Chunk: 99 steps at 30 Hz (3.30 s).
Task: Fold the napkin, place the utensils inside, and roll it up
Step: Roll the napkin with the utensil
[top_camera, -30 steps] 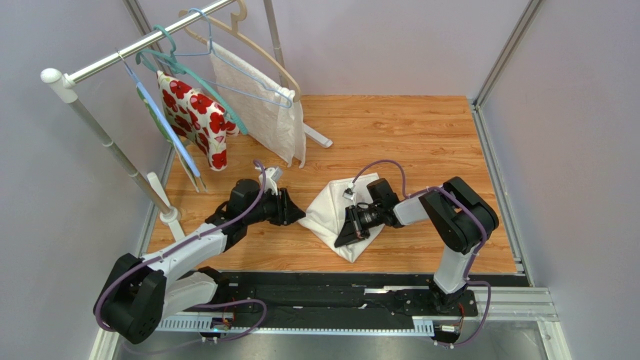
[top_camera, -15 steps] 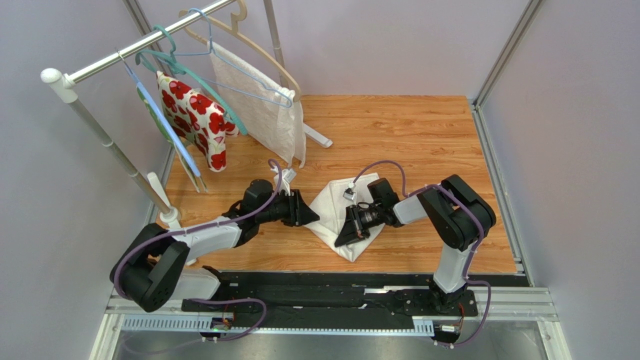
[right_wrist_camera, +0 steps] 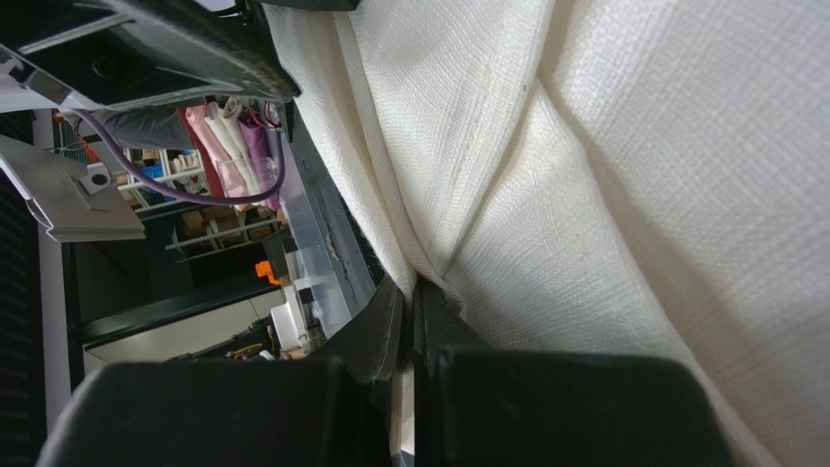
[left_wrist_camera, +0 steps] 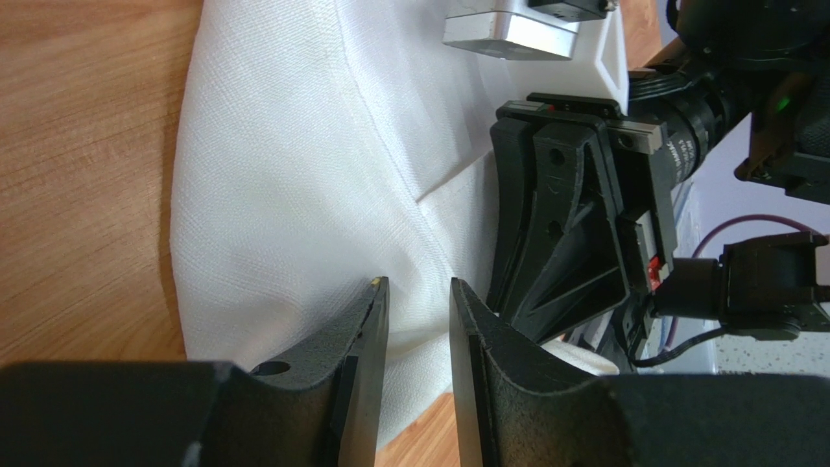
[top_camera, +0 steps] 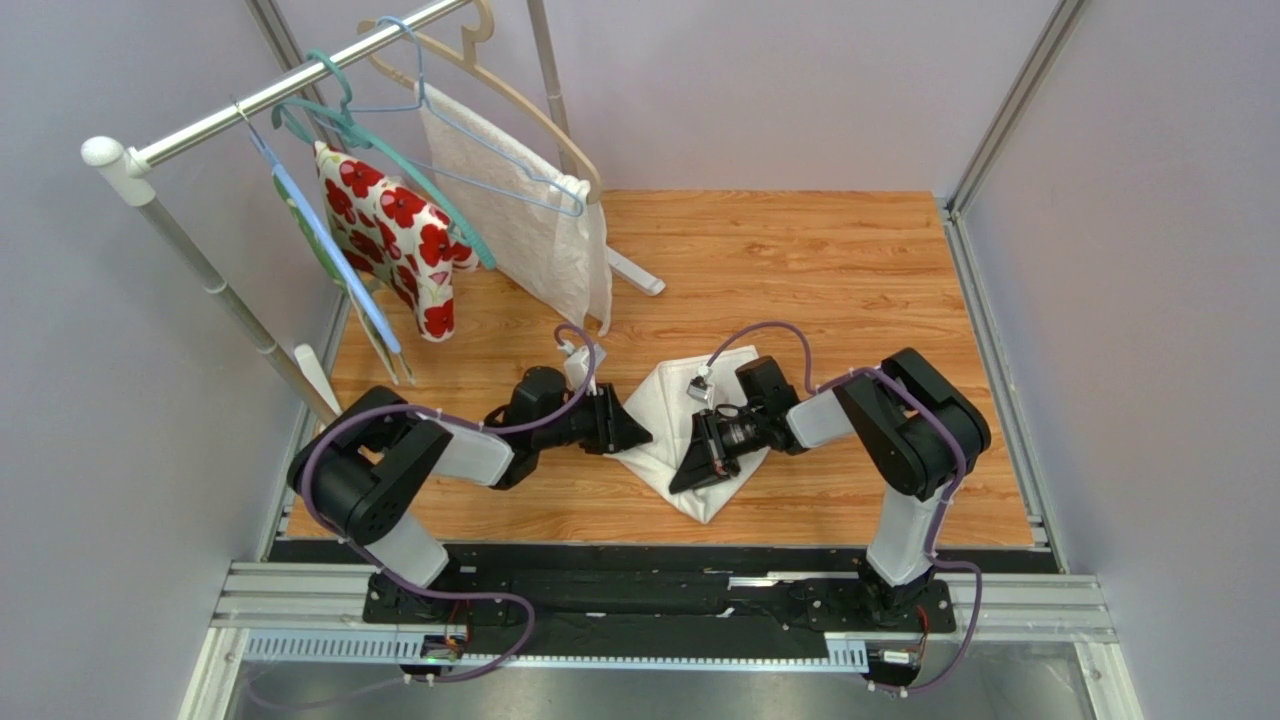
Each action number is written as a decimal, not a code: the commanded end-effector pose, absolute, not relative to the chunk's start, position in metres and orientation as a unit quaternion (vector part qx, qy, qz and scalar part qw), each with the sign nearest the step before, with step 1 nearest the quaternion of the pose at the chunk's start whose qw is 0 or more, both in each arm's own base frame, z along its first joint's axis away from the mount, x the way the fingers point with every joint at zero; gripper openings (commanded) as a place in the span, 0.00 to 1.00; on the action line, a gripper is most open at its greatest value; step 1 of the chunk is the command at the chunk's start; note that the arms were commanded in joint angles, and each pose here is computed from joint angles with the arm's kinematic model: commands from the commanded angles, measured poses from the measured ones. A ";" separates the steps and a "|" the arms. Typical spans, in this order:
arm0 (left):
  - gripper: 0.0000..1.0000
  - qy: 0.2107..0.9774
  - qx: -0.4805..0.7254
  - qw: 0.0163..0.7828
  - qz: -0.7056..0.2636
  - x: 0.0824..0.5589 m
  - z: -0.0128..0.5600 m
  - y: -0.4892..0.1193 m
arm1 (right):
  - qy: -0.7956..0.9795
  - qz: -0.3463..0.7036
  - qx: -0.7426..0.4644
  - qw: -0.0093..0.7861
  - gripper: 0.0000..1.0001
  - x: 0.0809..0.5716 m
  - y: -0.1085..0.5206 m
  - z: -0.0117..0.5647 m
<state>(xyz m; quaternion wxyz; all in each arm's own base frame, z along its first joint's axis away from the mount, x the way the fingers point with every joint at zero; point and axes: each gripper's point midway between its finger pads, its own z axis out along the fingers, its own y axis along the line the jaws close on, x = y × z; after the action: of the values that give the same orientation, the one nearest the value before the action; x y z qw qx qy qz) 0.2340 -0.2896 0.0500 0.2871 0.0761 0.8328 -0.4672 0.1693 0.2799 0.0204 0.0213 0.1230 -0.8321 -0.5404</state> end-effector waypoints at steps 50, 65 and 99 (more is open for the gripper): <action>0.24 0.852 0.054 0.257 -0.454 0.234 0.006 -0.298 | -0.794 -0.066 0.457 -0.395 0.54 0.178 0.314 0.061; 0.24 0.851 0.062 0.251 -0.458 0.233 0.005 -0.302 | -0.820 -0.018 0.440 -0.366 0.54 0.194 0.292 0.013; 0.66 0.853 0.059 0.355 -0.378 0.234 0.087 -0.222 | -0.887 -0.283 0.341 -0.128 0.11 0.154 0.279 -0.017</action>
<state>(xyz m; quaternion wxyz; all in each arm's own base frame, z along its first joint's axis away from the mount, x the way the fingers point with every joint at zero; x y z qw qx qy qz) 0.2421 -0.2132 0.0951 0.3724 0.0413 0.8603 -0.3456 0.1931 0.3079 0.0233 -0.2357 0.3522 -0.8535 -0.3033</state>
